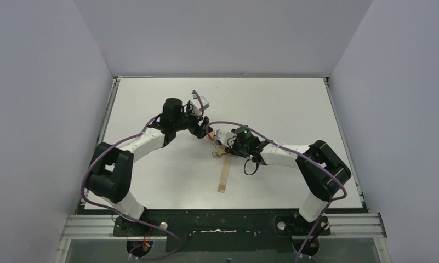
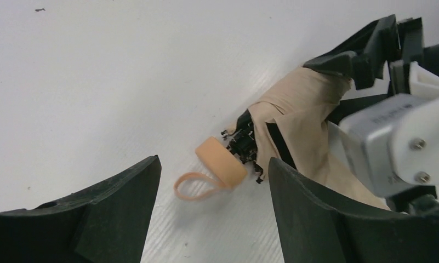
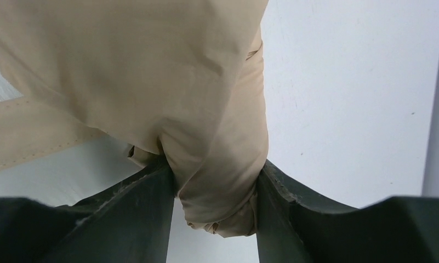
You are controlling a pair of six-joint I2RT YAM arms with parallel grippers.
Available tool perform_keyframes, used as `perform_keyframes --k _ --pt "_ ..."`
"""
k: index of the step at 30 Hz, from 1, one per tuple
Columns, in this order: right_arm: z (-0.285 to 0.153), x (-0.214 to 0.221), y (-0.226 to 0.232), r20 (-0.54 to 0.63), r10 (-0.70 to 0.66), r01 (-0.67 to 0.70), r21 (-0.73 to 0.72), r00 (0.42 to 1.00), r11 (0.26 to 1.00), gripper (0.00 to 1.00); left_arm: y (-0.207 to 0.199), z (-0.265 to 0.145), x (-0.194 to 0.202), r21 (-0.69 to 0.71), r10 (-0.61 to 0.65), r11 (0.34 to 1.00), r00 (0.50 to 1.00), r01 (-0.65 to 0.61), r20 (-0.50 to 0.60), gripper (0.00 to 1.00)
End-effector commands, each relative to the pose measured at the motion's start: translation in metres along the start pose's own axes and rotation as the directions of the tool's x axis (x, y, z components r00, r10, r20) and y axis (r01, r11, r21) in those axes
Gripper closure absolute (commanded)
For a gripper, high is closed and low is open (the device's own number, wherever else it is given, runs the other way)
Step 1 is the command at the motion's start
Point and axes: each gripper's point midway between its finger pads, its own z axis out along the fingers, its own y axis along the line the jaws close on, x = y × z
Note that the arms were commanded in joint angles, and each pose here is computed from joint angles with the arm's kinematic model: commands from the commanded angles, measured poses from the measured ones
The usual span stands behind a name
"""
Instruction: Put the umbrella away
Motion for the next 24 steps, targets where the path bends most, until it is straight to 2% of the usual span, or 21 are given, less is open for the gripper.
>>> perform_keyframes --k 1,5,9,15,24 --pt "0.000 0.046 0.045 -0.116 -0.190 0.179 -0.102 0.975 0.979 0.88 0.017 0.003 -0.033 0.027 0.066 0.997 0.995 -0.068 0.068 0.31" --pt "-0.001 0.042 0.054 -0.088 -0.293 0.285 -0.089 0.952 0.954 0.89 0.007 0.007 -0.032 0.144 0.132 0.981 0.991 -0.134 0.019 0.31" --pt "-0.001 0.043 0.059 -0.095 -0.356 0.351 -0.065 0.930 0.934 0.90 -0.013 0.011 -0.019 0.278 0.114 0.956 0.992 -0.093 -0.060 0.30" --pt "-0.003 0.043 0.064 -0.104 -0.411 0.411 -0.026 0.905 0.911 0.91 -0.041 0.022 0.005 0.399 0.145 0.915 0.970 -0.056 -0.196 0.30" --pt "-0.008 0.041 0.069 -0.097 -0.432 0.433 -0.013 0.897 0.901 0.92 -0.061 0.039 0.032 0.482 0.122 0.875 0.945 0.042 -0.303 0.28"
